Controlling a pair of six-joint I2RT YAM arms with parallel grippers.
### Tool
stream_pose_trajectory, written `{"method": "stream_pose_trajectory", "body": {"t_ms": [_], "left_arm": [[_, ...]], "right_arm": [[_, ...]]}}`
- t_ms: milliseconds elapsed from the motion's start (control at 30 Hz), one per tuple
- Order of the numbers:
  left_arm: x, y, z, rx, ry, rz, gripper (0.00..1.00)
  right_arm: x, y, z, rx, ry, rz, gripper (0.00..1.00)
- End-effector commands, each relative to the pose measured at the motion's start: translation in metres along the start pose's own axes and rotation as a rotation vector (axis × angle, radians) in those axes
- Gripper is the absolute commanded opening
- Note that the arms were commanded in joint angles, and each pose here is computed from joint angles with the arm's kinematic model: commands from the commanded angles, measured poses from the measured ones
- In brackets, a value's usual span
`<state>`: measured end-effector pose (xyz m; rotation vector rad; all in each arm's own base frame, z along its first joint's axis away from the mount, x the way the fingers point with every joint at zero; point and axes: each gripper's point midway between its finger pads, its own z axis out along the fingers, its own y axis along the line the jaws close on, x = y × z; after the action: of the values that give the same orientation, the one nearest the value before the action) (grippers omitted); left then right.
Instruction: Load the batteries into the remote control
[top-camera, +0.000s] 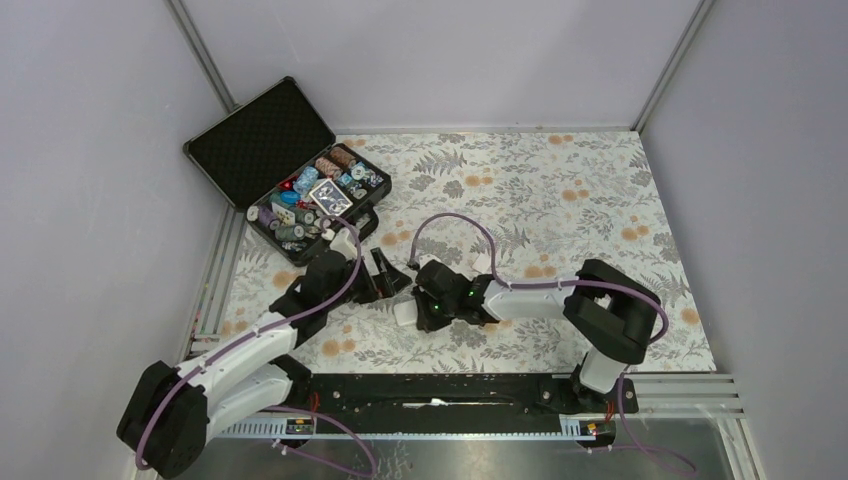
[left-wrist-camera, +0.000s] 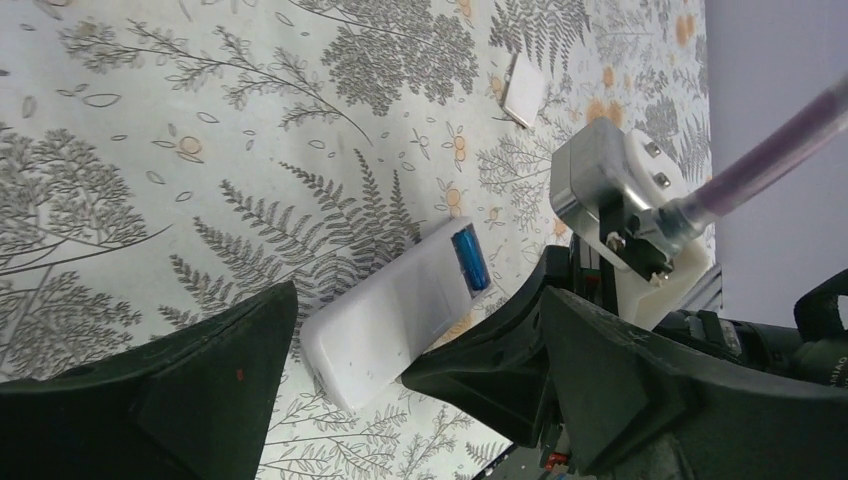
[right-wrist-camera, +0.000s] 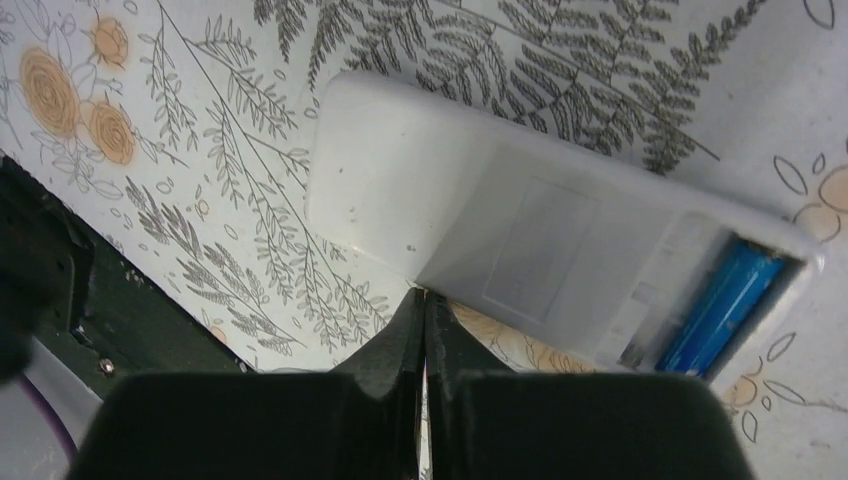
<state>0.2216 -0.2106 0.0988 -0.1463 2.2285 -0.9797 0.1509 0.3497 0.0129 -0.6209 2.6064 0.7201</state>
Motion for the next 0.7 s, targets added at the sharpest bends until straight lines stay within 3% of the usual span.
{"method": "stream_pose_trajectory", "body": {"t_ms": [0,367,667], "left_arm": [[-0.009,0.014,-0.006,-0.066,-0.072,-0.007,0.99],[-0.016,0.02,-0.016,-0.096,-0.134,-0.019,0.99],[-0.005,0.021,-0.009,-0.08,-0.079,-0.018,0.99]], "right_arm": [[-0.027,0.013,0.008,0.005,-0.076,0.023,0.0],[-0.071,0.006,0.023,0.118,-0.207,0.045,0.0],[-0.094,-0.018,0.024,0.203,-0.246,0.048,0.0]]}}
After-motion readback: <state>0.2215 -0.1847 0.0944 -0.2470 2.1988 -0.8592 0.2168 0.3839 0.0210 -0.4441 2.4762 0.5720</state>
